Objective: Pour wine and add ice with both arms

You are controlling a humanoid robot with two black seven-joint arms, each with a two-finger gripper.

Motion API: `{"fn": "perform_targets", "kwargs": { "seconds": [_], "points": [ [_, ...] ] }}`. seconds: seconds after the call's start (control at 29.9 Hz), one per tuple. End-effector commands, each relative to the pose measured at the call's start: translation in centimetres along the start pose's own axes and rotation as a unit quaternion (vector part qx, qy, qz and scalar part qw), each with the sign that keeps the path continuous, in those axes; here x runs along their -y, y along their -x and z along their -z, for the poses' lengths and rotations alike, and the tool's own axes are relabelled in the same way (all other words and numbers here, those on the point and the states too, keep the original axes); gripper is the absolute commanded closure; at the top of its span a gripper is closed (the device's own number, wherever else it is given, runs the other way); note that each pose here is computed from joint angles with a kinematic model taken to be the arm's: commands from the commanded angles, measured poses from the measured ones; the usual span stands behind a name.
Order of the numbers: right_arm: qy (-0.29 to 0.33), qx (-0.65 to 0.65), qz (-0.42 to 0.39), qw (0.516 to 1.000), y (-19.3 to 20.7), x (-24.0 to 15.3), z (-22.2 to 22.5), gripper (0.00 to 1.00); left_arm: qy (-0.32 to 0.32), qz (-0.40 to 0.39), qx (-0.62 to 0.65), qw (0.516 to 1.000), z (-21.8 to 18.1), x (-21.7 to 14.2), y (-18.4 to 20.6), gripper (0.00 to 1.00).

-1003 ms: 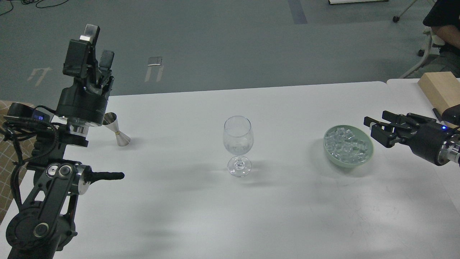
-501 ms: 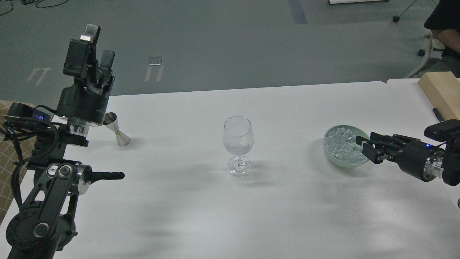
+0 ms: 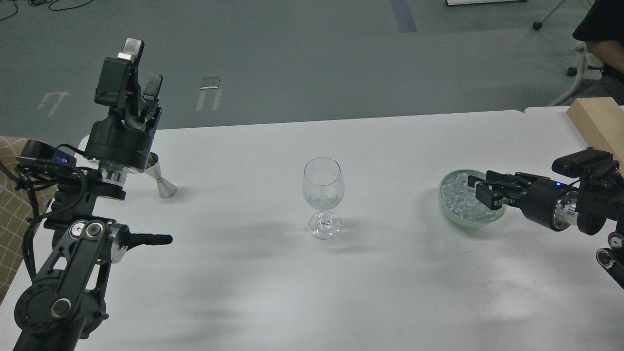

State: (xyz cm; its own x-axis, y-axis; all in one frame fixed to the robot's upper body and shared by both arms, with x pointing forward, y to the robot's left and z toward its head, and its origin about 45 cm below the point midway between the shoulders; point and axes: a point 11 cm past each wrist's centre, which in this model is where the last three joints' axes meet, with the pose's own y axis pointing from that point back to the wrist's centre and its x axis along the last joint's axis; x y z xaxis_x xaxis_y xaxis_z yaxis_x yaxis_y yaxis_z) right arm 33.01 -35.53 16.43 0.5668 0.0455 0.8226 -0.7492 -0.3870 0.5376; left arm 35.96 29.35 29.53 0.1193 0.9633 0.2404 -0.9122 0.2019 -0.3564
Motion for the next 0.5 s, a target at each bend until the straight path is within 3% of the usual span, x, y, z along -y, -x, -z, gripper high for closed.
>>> {"fn": "perform_targets", "kwargs": {
  "seconds": [0.0, 0.47],
  "points": [
    [0.002, 0.000, 0.001, 1.000, 0.02, 0.01, -0.14, 0.51, -0.004, 0.004, 0.006, 1.000, 0.45, 0.32, -0.05, 0.02],
    [-0.002, 0.004, 0.001, 1.000, 0.29, 0.22, 0.13, 0.51, -0.001, 0.006, -0.007, 1.000, 0.47, 1.23, 0.61, 0.02]
  ]
}}
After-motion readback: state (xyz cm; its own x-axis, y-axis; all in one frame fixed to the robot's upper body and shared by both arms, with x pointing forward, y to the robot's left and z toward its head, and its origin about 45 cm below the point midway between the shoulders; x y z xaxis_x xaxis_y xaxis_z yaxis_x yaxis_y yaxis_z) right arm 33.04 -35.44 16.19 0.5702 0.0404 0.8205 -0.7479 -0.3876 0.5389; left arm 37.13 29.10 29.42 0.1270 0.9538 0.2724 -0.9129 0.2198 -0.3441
